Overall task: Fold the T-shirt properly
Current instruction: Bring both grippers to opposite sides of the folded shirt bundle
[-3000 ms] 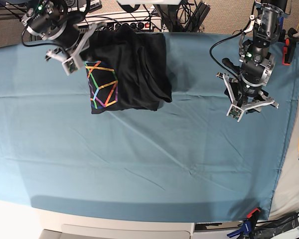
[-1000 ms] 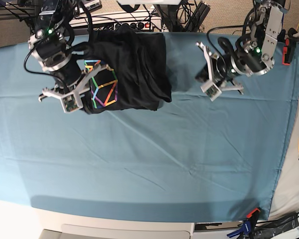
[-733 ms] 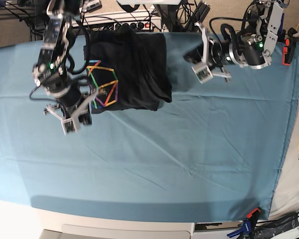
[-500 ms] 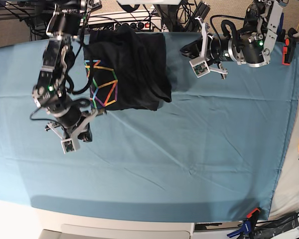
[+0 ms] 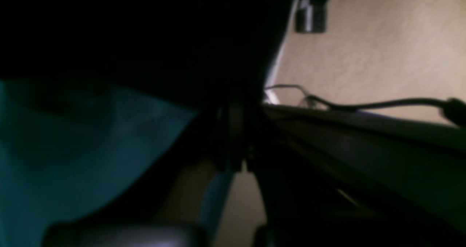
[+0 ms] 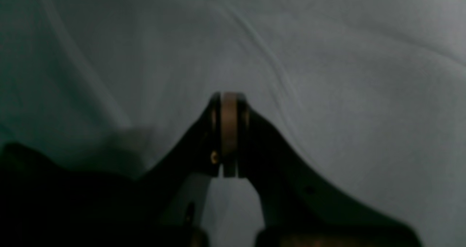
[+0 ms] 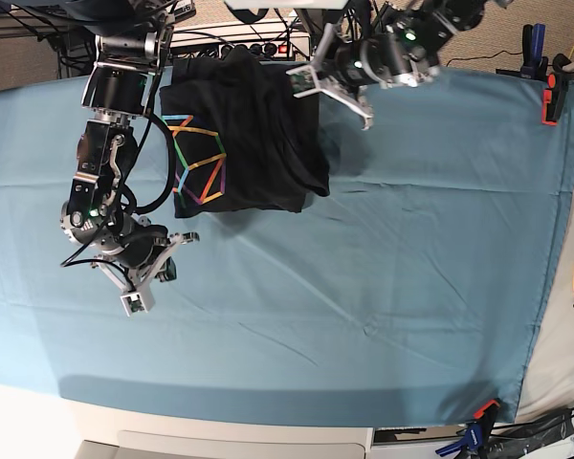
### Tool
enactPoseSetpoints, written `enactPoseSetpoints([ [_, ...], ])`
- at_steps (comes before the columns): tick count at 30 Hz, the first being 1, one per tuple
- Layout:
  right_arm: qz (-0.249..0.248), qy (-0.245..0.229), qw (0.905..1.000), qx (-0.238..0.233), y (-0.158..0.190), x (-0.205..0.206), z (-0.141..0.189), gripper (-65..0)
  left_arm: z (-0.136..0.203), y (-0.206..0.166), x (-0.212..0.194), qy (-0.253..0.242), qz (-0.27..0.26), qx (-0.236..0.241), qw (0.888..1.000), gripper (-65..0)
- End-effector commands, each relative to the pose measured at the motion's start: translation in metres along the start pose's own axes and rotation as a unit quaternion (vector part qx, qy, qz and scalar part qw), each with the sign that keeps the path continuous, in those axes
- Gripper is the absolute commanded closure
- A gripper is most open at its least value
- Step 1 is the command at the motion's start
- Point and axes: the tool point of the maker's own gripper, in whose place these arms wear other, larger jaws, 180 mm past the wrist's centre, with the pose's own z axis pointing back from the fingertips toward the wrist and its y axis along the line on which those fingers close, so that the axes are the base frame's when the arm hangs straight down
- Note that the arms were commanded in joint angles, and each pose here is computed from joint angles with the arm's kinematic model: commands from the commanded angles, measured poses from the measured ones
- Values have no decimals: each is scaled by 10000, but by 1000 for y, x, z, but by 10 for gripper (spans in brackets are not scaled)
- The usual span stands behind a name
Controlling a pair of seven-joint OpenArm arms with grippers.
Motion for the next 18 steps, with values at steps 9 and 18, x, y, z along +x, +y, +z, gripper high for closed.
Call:
enactPoseSetpoints([
  [9, -40, 298, 9995, 33, -17, -16, -7, 0, -2, -33, 41, -622, -192, -647, 9958, 0],
  [18, 366, 646, 9958, 537, 18, -26, -14, 0, 1, -31, 58, -900, -384, -855, 9915, 0],
])
